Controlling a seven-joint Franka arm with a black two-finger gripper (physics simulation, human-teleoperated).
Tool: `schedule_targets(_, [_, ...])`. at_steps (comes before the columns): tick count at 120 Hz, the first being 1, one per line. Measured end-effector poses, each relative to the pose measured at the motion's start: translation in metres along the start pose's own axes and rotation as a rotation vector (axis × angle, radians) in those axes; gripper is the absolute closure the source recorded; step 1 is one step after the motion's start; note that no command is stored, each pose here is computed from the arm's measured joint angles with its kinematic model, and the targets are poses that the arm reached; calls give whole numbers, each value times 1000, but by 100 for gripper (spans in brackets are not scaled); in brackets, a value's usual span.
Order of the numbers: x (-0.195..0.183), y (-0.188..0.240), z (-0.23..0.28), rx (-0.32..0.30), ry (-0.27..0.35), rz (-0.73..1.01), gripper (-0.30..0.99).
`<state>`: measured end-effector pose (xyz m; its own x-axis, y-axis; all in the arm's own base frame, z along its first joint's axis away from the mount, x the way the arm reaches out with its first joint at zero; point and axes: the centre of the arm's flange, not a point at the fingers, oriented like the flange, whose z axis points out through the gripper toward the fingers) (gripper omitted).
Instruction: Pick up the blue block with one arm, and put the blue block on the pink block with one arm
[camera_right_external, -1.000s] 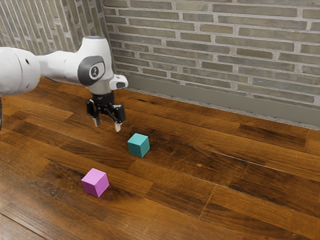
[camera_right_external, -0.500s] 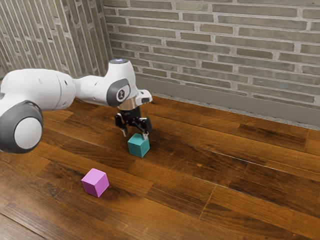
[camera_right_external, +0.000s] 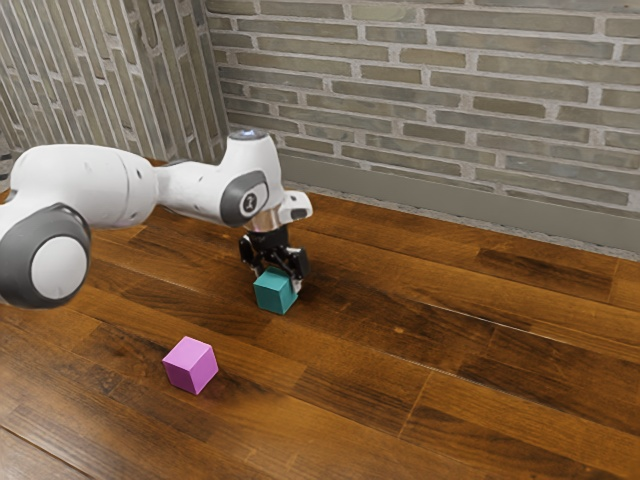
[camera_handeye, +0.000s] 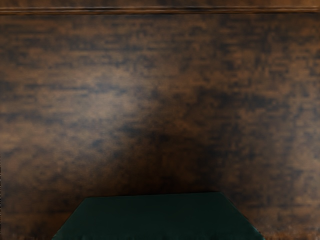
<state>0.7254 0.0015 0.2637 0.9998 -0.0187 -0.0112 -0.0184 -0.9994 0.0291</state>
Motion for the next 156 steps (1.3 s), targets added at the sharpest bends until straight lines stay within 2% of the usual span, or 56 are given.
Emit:
schedule_targets(10, [-3,-2,1,4,-6,10,5])
schedule_targets(33, [-4,-6,1,-5,-6,12,23])
schedule_targets(48, [-5,-8,-1,-5,-10,13,29])
schedule_targets(59, [-6,-9,-17,2,-4,15,31])
schedule_targets(67, [-10,-9,-49,13,14,17,32])
schedule_targets(79, [-77,-6,-80,27,-2,11,31])
schedule_targets(90, [-131,-3,-109,41,40,3,30])
schedule_targets(110, [-207,2,-121,57,108,-14,29])
schedule_targets(135, [-243,2,-115,59,141,-45,30])
schedule_targets(156, [-248,-15,-106,55,137,-89,30])
